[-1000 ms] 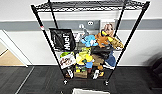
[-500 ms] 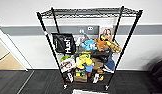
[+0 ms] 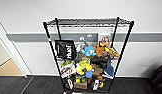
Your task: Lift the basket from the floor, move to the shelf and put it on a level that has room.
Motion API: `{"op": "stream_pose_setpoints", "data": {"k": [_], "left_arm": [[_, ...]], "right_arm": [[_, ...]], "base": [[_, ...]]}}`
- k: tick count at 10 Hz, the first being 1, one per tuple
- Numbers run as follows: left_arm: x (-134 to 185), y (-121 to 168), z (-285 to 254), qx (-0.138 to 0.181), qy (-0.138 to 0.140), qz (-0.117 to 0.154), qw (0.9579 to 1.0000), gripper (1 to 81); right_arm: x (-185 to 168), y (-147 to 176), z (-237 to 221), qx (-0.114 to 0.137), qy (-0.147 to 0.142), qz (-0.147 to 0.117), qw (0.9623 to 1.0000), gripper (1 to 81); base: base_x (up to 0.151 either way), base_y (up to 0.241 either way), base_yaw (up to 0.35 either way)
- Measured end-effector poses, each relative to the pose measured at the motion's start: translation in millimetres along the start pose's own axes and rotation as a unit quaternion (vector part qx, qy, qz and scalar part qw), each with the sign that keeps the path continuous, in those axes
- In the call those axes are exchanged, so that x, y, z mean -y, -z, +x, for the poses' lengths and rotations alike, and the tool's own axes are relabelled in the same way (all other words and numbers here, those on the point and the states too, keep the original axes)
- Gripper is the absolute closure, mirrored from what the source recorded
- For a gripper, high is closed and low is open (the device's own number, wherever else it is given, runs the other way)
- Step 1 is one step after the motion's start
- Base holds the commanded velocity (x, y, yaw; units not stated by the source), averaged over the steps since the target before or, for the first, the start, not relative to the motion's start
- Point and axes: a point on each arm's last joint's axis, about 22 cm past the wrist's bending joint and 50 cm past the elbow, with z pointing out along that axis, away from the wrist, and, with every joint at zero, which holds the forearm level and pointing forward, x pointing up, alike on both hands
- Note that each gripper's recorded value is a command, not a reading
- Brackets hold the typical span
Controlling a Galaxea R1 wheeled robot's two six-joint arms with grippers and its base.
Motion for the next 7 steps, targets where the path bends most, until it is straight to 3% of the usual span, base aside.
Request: {"op": "stream_pose_setpoints", "data": {"k": [7], "left_arm": [[-30.5, 18.4, -3.0, -0.011, -0.03, -0.013, 0.9994, 81.1]], "right_arm": [[24.7, 19.0, -0.5, -0.012, 0.022, 0.016, 0.9996, 81.1]], "base": [[0.0, 0.0, 0.0]]}}
